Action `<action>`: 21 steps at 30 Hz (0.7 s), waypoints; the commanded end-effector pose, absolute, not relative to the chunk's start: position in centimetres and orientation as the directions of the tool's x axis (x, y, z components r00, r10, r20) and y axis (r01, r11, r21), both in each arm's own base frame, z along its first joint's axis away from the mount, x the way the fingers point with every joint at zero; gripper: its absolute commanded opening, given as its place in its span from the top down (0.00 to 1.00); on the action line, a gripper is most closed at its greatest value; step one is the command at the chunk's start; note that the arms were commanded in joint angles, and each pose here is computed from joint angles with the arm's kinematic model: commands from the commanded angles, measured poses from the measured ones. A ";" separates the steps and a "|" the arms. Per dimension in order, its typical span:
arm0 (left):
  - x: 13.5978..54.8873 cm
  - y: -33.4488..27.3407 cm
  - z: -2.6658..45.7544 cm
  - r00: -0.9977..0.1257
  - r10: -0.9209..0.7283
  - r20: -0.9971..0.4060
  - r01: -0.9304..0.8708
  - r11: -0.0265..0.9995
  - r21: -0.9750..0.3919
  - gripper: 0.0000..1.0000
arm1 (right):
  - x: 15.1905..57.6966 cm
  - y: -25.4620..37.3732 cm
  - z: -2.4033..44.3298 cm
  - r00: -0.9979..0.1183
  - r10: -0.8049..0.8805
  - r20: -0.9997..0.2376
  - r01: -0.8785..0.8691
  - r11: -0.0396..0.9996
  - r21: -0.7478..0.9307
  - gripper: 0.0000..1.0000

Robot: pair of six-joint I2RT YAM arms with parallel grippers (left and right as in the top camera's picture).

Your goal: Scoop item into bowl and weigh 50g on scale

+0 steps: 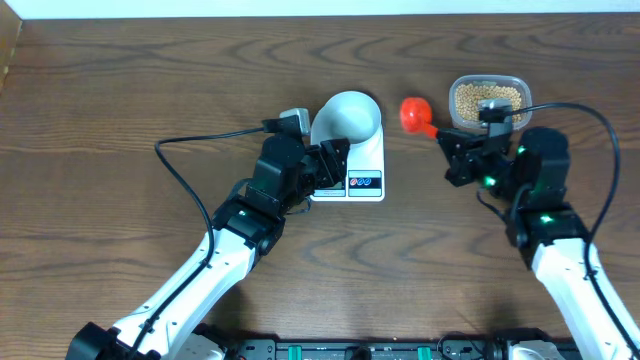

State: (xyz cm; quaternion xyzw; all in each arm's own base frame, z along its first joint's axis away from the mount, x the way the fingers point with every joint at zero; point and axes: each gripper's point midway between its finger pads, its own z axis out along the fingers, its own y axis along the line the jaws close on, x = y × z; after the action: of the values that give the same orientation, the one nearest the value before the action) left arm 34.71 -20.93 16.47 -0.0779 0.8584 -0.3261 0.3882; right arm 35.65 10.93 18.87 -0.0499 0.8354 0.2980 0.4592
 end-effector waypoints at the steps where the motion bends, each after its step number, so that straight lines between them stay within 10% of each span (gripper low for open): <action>1: 35.5 -19.8 16.4 -0.650 -0.392 -0.652 0.094 0.809 -0.580 0.32 | 34.8 10.4 22.6 -0.528 0.202 -0.825 -0.444 0.762 0.471 0.99; 21: 34.1 -18.7 13.8 -0.702 -0.235 -0.672 0.123 0.890 -0.439 0.20 | 36.7 4.4 25.8 -0.360 0.286 -0.888 -0.308 0.862 0.403 0.99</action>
State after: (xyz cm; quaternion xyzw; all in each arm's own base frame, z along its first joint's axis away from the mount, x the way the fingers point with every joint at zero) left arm 33.84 -19.00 13.64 -0.0805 0.8908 -0.2581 0.3652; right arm 35.85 5.49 24.69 -0.0128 0.7879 0.2913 0.5424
